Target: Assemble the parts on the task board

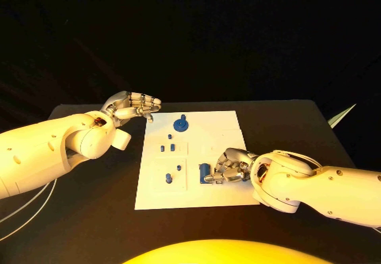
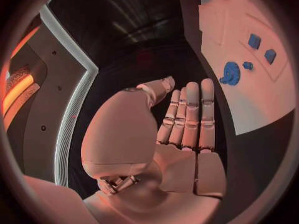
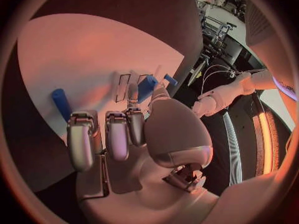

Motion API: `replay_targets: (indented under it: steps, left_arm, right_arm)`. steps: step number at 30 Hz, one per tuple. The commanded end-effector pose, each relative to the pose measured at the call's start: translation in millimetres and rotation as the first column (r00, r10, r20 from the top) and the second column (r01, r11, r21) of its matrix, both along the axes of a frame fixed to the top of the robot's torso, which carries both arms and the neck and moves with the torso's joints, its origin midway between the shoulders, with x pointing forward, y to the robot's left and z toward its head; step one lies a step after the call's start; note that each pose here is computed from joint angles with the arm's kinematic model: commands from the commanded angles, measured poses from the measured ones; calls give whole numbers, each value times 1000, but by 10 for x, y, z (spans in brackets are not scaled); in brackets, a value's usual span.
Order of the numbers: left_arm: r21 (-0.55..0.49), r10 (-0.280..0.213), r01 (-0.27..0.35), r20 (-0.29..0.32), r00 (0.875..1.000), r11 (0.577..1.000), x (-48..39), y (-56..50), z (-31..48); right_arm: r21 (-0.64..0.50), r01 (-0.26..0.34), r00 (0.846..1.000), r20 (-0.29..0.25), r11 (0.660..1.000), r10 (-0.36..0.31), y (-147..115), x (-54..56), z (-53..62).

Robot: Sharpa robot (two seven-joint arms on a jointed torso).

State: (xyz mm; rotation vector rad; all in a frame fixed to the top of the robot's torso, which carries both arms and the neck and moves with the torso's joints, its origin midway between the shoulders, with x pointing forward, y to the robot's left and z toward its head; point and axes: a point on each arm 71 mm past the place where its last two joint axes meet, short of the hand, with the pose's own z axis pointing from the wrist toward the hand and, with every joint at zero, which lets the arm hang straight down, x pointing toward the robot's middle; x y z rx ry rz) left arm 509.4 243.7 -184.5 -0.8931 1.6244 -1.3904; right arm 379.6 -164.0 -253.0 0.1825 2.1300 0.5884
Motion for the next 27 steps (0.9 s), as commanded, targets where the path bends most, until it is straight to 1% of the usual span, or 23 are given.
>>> replay_targets:
  steps: [1,5,9,21,27]
  left_arm:
    - [-2,-4,4,2,1000,1000,-1,-11,4]
    - [-2,-3,3,2,1000,1000,-1,-9,4]
    - [-2,-4,4,1,1000,1000,-1,-9,4]
    - [-1,-2,2,1,1000,1000,0,-1,3]
    - [-1,-2,2,1,1000,1000,1,-3,2]
  right_arm:
    - [-5,4,1000,4,1000,-4,3,8,-12]
    - [-13,16,1000,11,1000,-16,-15,29,-22]
    - [-20,14,1000,9,1000,-14,-32,36,-30]
    - [-17,-13,1000,-8,1000,12,-29,6,-33]
    - [-6,-11,1000,-5,1000,11,-40,-1,-24]
